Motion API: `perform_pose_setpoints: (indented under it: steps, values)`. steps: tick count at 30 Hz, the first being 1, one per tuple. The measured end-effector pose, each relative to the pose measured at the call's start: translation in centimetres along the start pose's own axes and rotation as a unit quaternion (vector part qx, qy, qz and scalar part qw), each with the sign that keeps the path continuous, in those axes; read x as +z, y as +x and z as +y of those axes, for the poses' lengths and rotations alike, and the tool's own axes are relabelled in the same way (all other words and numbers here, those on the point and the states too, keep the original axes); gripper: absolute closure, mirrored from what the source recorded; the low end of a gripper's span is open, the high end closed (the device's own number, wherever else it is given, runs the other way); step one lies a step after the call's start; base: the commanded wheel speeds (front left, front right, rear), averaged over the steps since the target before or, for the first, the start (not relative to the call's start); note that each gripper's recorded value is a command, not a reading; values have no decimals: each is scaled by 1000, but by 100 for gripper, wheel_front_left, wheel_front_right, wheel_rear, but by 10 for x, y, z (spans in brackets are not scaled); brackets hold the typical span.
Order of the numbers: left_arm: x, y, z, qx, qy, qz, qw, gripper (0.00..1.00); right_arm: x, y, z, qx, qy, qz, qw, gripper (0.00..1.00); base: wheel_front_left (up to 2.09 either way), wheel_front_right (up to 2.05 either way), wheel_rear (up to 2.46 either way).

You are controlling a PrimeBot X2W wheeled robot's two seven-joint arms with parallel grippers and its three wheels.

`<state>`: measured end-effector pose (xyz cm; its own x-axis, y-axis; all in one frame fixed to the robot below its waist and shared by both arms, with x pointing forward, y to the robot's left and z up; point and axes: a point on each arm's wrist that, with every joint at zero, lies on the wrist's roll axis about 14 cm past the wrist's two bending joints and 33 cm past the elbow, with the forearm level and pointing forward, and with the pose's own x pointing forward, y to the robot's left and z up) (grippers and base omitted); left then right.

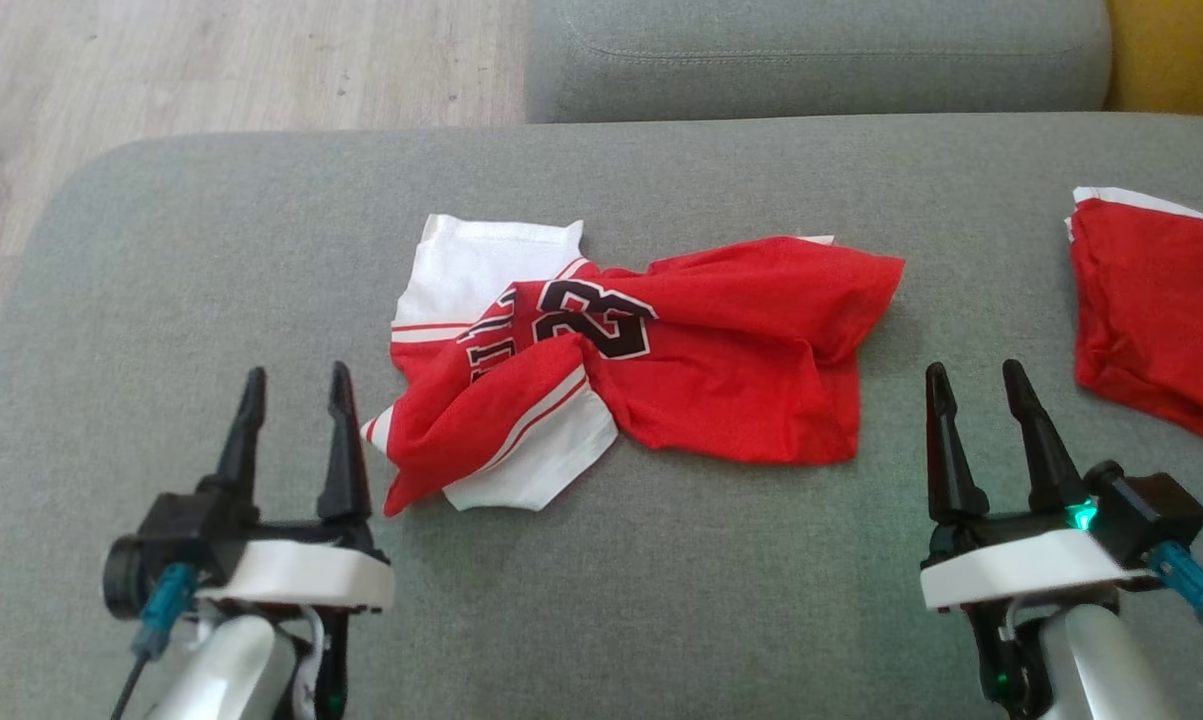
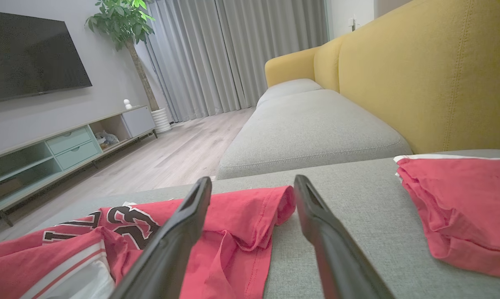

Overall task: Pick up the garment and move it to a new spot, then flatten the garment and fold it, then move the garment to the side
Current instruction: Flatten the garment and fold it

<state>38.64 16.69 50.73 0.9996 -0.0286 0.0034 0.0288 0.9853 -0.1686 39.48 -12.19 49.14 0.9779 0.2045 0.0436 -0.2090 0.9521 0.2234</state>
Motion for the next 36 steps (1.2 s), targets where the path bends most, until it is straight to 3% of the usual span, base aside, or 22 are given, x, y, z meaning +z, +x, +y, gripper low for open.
perform_pose_setpoints:
  steps: [7,17,31,36]
  values:
    - [-40,-9,-38,-62,-16,70,996,0,-2,-1,1,1,0,3,1000,0,0,0,0]
    - [-99,-36,-90,-161,1,191,968,0,-9,-4,-7,-11,2,13,1000,0,0,0,0]
    - [-95,-14,-97,-169,23,168,971,0,-15,-8,-17,-26,3,22,999,0,0,0,0]
    - [-108,-20,-110,-216,40,202,954,0,-17,-8,-19,-29,3,25,999,0,0,0,0]
